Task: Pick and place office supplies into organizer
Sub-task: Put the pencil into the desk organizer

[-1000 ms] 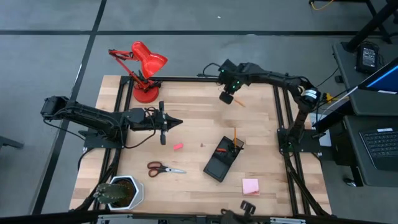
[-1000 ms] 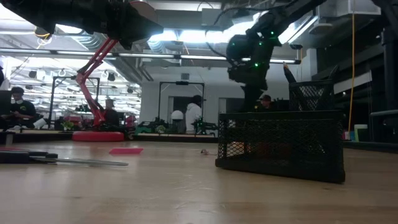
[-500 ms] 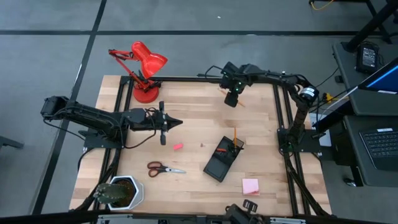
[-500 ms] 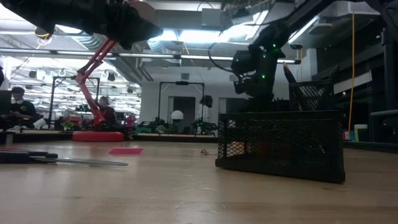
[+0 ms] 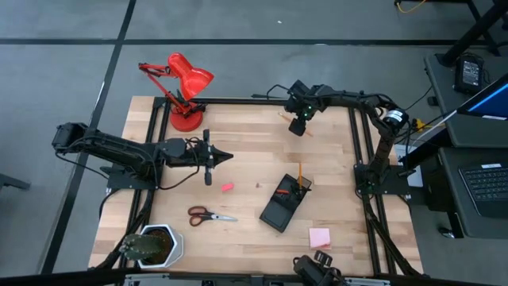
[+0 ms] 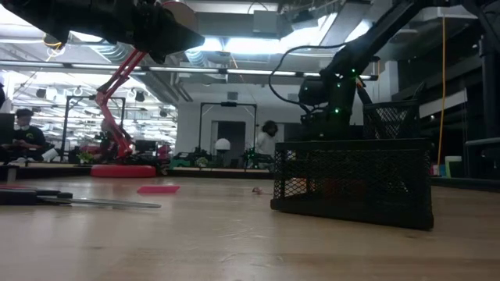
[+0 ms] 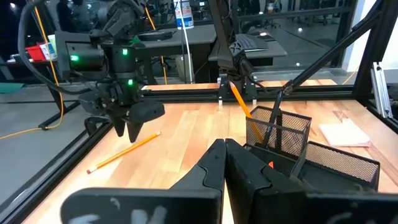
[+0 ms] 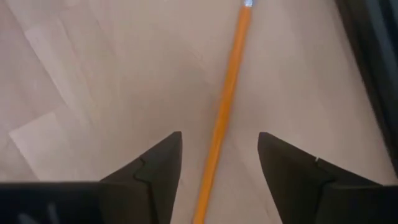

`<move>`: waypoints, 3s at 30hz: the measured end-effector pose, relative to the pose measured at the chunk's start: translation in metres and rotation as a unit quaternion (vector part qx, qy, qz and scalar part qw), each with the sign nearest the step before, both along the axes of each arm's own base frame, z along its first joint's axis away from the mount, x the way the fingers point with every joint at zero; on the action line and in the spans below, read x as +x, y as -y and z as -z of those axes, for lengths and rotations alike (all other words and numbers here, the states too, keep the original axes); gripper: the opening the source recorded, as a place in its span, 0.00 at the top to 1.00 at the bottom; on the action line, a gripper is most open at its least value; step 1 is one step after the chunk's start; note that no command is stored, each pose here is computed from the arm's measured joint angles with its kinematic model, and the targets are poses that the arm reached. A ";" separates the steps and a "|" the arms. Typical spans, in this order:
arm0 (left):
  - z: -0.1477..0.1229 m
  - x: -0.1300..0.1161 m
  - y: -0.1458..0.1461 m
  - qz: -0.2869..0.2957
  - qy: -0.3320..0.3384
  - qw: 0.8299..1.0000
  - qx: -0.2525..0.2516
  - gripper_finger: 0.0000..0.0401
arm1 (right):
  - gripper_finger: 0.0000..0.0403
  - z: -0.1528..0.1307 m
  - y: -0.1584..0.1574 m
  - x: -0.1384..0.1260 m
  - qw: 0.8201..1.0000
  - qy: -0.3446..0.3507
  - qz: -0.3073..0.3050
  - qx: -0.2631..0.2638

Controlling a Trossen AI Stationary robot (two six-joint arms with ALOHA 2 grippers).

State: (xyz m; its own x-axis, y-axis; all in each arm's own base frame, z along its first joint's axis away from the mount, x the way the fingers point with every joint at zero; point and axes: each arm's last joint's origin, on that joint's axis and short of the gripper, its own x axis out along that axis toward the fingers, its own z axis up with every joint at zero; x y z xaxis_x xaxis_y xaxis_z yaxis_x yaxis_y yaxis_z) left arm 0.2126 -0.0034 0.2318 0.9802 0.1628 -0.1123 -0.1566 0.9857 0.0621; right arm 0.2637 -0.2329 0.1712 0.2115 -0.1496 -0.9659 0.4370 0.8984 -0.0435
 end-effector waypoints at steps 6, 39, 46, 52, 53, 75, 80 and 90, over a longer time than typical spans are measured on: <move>0.000 0.000 0.000 0.000 0.000 1.000 0.000 0.99 | 0.47 0.011 -0.002 -0.003 1.000 0.003 -0.007 -0.006; 0.002 0.000 0.000 0.000 -0.012 1.000 0.001 0.99 | 0.47 0.043 0.022 0.005 0.999 -0.023 0.006 0.026; 0.002 0.000 0.000 -0.003 -0.012 1.000 0.001 0.99 | 0.53 0.045 0.020 0.003 0.999 -0.036 0.003 0.033; 0.002 0.000 0.000 -0.004 -0.010 1.000 0.001 0.99 | 0.60 0.045 0.020 0.002 0.999 -0.040 0.002 0.035; 0.002 0.000 0.000 -0.004 -0.010 1.000 -0.001 0.99 | 0.61 0.045 0.020 0.002 0.999 -0.040 0.002 0.034; 0.002 0.000 0.000 -0.005 -0.009 1.000 -0.008 0.99 | 0.65 0.045 0.012 0.008 0.998 -0.043 -0.005 0.037; 0.002 0.000 0.000 -0.005 -0.009 1.000 -0.008 1.00 | 0.75 0.046 0.012 0.008 0.998 -0.043 -0.006 0.040; 0.002 0.000 0.000 -0.005 -0.009 1.000 -0.008 0.99 | 0.90 0.046 0.012 0.007 0.998 -0.044 -0.005 0.041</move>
